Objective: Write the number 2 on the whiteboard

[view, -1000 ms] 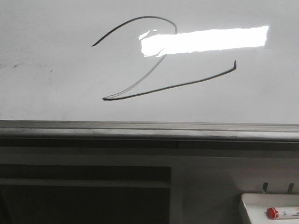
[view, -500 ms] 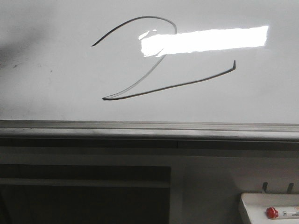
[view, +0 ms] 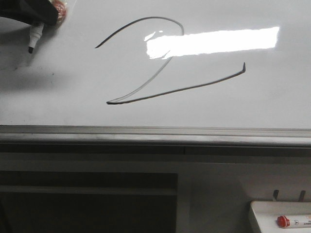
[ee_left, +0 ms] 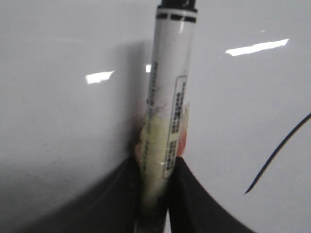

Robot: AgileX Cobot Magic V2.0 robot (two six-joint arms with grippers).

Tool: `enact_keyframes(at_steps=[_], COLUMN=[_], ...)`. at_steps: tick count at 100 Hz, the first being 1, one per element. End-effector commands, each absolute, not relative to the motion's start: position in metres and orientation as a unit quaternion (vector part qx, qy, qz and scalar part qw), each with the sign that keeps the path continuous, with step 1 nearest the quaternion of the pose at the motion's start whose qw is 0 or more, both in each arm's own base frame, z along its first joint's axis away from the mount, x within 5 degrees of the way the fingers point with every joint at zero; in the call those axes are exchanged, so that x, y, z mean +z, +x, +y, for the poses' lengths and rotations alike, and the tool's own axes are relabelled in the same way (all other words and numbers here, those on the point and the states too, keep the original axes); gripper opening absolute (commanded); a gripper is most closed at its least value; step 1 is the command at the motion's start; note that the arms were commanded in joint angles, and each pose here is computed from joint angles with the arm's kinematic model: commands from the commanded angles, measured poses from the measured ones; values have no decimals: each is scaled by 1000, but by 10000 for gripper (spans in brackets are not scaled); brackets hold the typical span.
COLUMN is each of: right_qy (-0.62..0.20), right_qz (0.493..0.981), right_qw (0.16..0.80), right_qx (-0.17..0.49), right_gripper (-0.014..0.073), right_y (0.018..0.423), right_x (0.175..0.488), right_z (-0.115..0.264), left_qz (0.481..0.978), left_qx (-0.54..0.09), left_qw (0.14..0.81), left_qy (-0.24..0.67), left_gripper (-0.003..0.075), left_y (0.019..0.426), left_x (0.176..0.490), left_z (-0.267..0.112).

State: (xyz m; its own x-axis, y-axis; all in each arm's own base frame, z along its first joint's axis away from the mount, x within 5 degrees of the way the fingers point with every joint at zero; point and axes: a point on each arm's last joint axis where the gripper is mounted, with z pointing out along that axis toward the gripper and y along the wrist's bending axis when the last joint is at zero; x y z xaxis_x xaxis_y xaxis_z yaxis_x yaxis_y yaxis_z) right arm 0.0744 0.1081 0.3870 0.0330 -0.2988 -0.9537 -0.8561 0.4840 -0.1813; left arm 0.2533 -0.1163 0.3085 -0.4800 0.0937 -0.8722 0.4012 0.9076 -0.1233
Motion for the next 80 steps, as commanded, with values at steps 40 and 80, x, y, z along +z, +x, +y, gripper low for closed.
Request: enact_keyframes(at_steps=[40,80], right_qy=[-411,-411], right_qz=[631,631], right_qw=[603,603], right_qx=[264,264], right_gripper=[-66,-66], right_y=[76,76], right_x=[402,402], right_z=[107,107], left_qz=[823,823], left_qx=[-163,-163], left_qw=[531,532], left_qy=[119,119], left_gripper=[13,284], left_y=[266,266], left_x=[317,317], left_z=[-118,-118])
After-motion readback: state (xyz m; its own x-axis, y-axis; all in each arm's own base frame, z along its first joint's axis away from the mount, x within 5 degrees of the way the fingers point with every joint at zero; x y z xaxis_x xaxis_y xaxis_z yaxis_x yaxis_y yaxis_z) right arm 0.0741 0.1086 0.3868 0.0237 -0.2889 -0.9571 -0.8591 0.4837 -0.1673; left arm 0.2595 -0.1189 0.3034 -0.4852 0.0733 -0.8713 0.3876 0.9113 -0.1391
